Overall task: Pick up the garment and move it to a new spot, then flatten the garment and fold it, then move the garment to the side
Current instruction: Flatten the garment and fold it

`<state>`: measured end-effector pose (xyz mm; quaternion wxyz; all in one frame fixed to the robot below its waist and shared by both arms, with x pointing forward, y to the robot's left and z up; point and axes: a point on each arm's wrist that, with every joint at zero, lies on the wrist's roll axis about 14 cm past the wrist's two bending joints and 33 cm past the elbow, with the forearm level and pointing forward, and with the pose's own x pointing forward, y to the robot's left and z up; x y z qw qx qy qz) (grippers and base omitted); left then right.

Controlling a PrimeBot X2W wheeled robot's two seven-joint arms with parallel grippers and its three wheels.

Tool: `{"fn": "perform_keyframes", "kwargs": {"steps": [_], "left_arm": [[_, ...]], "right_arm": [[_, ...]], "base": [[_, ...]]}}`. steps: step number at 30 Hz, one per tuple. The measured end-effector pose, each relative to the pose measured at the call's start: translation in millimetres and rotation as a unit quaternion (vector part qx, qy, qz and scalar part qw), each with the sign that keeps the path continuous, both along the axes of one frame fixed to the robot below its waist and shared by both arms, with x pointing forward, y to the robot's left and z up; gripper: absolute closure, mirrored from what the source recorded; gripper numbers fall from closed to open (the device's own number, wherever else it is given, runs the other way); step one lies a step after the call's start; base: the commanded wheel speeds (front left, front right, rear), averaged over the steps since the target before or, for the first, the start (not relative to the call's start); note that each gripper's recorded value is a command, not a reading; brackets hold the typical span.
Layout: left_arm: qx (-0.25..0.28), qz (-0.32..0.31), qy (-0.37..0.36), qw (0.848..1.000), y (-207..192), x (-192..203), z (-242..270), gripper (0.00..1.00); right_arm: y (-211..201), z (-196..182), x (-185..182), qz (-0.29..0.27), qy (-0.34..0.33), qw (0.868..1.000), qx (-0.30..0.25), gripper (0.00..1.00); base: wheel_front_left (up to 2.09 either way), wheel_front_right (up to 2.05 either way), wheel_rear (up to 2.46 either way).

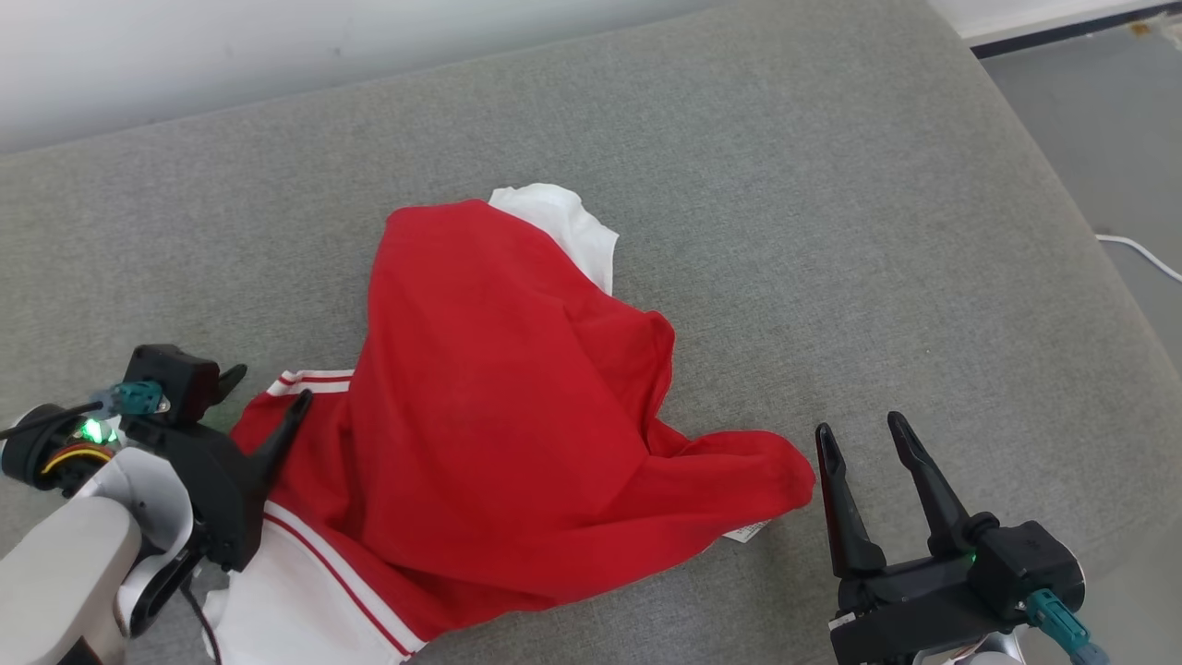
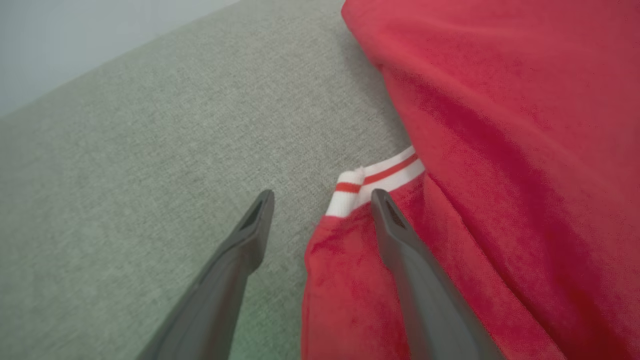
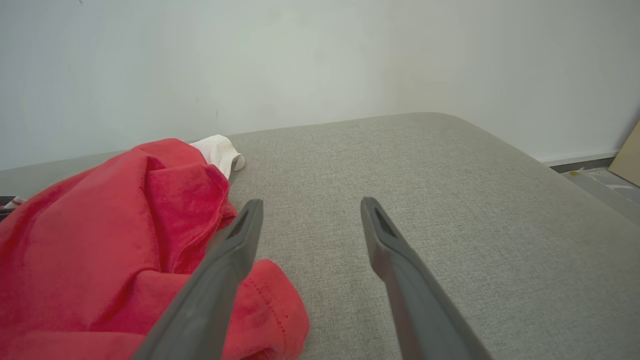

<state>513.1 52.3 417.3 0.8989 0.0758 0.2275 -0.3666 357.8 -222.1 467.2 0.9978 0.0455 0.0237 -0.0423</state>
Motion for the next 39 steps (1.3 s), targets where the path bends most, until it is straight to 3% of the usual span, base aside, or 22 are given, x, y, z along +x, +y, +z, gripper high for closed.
{"fn": "perform_keyframes", "kwargs": {"steps": [3, 4, 6, 11, 18, 27, 28, 29, 39], "left_arm": [[0.015, -0.002, 0.03, 0.999, 0.6, -3.8, -16.9, 0.0], [0.02, -0.008, 0.033, 0.999, -0.8, -5.5, -19.9, 0.97], [0.01, -0.008, 0.032, 0.999, -4.5, -3.3, -17.5, 1.0], [0.003, 0.009, 0.0, 1.0, 6.3, 8.4, -4.5, 1.0], [-0.018, 0.109, -0.068, 0.992, 59.8, 36.0, 28.8, 1.0], [-0.011, 0.188, -0.077, 0.979, 113.0, 21.4, 22.2, 1.0], [-0.017, 0.189, -0.083, 0.978, 112.4, 20.0, 24.5, 0.65], [-0.026, 0.191, -0.092, 0.977, 111.3, 19.9, 28.8, 0.0], [-0.099, 0.232, -0.184, 0.95, 114.8, 12.7, 96.4, 0.0]], "right_arm": [[-3.1, -1.5, -1.6, -0.006, 0.003, 1.0, 0.0, 0.0], [-4.0, -1.7, -2.0, -0.007, 0.004, 1.0, 0.0, 0.0], [-6.3, -1.2, -2.1, -0.011, 0.003, 1.0, 0.0, 0.0], [-6.7, -1.7, -1.6, -0.011, 0.002, 1.0, 0.001, 0.0], [2.9, 3.2, 6.1, 0.006, -0.008, 1.0, -0.001, 0.0], [16.3, 4.5, 13.5, 0.03, -0.013, 0.999, -0.007, 0.0], [17.8, 4.8, 14.1, 0.033, -0.013, 0.999, -0.006, 0.0], [19.3, 5.4, 14.7, 0.036, -0.015, 0.999, -0.006, 0.0], [28.1, 15.8, 11.8, 0.057, -0.031, 0.998, -0.01, 0.0]], "base": [[0.0, 0.0, 0.0], [0.0, 0.0, 0.0], [0.0, 0.0, 0.0], [0.0, 0.0, 0.0], [0.0, 0.0, 0.0], [0.0, 0.0, 0.0], [0.0, 0.0, 0.0], [0.0, 0.0, 0.0], [0.0, 0.0, 0.0]]}}
